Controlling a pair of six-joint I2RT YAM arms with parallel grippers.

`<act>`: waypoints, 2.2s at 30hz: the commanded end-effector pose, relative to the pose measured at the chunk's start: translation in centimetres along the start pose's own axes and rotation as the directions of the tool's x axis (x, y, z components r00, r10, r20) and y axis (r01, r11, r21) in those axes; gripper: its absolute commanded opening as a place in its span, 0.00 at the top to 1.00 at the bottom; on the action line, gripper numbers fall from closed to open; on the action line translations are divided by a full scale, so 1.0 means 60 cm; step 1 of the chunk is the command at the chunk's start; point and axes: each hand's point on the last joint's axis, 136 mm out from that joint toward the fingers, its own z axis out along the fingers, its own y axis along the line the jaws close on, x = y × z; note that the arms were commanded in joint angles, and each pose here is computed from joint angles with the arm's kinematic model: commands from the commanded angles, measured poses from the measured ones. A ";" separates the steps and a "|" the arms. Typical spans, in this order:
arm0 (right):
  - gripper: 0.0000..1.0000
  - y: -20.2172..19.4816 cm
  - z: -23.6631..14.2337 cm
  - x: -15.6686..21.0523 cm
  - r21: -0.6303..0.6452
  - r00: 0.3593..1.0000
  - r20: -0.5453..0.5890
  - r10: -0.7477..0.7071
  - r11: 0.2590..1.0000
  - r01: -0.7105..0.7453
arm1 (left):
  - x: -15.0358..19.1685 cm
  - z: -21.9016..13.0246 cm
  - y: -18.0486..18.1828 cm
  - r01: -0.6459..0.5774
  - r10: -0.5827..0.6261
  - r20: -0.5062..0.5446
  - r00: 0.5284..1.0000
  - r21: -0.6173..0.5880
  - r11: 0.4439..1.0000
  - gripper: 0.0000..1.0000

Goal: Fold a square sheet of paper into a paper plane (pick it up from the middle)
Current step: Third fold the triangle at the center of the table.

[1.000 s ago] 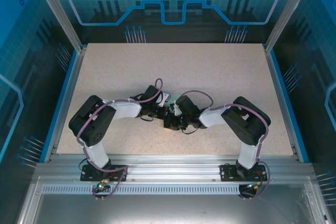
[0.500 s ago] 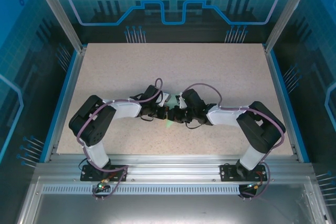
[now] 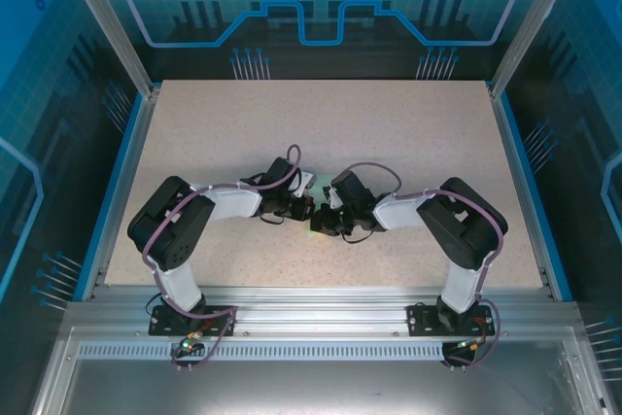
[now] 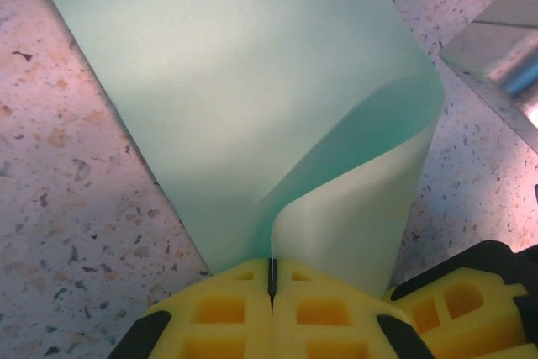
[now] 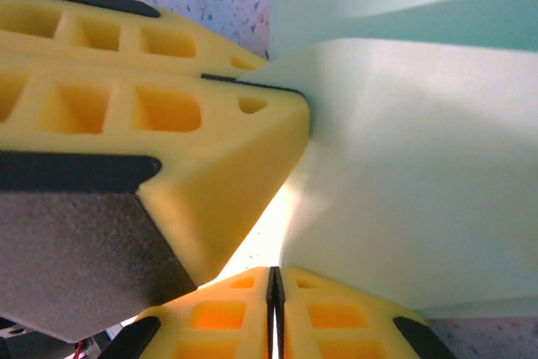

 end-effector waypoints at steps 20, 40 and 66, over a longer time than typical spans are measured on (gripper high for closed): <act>0.89 -0.072 -0.028 -0.065 0.094 0.995 0.055 0.087 0.991 -0.092 | 0.035 0.015 0.015 0.005 -0.006 -0.096 0.995 -0.015 1.000 0.97; 0.88 -0.073 -0.049 -0.103 0.142 0.994 0.079 0.076 0.986 -0.086 | 0.035 0.018 0.013 0.007 -0.008 -0.105 0.994 -0.010 1.000 0.96; 0.85 -0.105 -0.068 -0.128 0.176 0.991 0.095 0.096 0.978 -0.112 | 0.041 0.016 0.007 0.007 -0.006 -0.115 0.993 0.011 1.000 0.96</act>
